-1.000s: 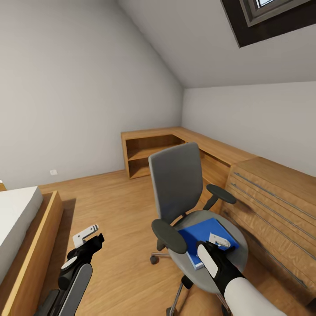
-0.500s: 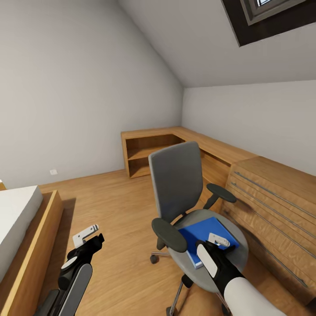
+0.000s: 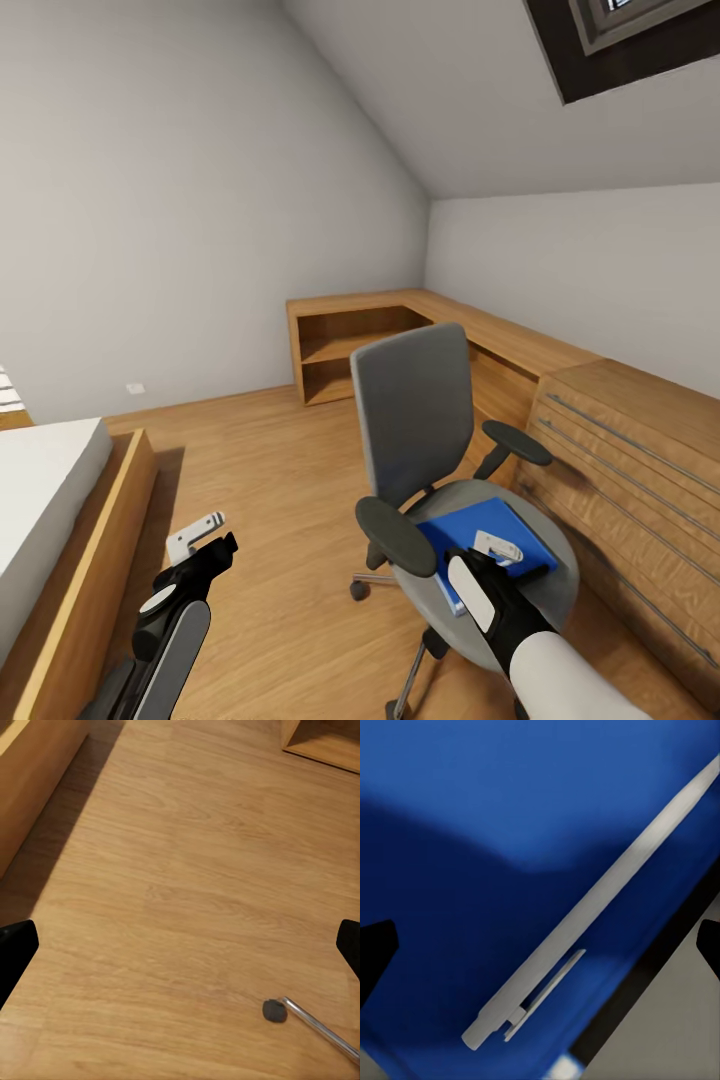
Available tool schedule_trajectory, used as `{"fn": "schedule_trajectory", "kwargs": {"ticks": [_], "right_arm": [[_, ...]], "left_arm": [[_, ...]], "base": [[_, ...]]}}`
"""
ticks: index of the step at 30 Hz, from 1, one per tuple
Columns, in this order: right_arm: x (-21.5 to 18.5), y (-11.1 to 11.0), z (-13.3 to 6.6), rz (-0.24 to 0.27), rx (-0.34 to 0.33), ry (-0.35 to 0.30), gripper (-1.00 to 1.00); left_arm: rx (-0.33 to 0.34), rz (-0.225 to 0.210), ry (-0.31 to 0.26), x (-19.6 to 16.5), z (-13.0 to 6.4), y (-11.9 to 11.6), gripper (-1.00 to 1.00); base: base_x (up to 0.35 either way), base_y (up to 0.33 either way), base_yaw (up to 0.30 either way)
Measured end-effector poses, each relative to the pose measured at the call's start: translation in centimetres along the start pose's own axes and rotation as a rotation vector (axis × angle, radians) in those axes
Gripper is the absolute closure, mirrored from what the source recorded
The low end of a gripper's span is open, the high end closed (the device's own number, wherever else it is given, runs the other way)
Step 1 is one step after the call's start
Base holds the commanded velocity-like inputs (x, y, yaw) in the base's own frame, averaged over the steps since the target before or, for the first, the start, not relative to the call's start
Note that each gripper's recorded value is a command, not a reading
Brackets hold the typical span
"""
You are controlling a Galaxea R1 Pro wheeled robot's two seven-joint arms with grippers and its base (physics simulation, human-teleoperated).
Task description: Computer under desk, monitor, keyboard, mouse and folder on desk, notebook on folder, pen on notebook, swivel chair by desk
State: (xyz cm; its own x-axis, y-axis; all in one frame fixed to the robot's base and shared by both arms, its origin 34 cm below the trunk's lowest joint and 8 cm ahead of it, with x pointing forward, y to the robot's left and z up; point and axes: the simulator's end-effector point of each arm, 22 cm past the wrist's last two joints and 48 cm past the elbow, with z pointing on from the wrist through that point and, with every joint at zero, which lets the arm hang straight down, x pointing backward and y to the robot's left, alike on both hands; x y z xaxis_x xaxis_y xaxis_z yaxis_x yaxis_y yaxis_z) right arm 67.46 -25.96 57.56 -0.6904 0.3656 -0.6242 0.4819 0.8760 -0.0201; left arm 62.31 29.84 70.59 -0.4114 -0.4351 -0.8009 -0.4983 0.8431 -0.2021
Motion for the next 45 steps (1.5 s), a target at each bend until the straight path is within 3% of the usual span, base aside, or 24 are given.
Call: {"fn": "schedule_trajectory", "kwargs": {"ticks": [35, 45], "right_arm": [[0.1, 0.1, 0.0, -0.002, -0.004, 0.003, -1.0], [1.0, 0.1, 0.8, -0.002, -0.004, 0.003, -1.0]], "left_arm": [[0.0, 0.001, -0.001, 0.0, 0.0, 0.0, -1.0], [-0.001, 0.001, -0.001, 1.0, 0.5, 0.3, -1.0]], "base": [[0.0, 0.0, 0.002], [0.0, 0.0, 0.0]]}}
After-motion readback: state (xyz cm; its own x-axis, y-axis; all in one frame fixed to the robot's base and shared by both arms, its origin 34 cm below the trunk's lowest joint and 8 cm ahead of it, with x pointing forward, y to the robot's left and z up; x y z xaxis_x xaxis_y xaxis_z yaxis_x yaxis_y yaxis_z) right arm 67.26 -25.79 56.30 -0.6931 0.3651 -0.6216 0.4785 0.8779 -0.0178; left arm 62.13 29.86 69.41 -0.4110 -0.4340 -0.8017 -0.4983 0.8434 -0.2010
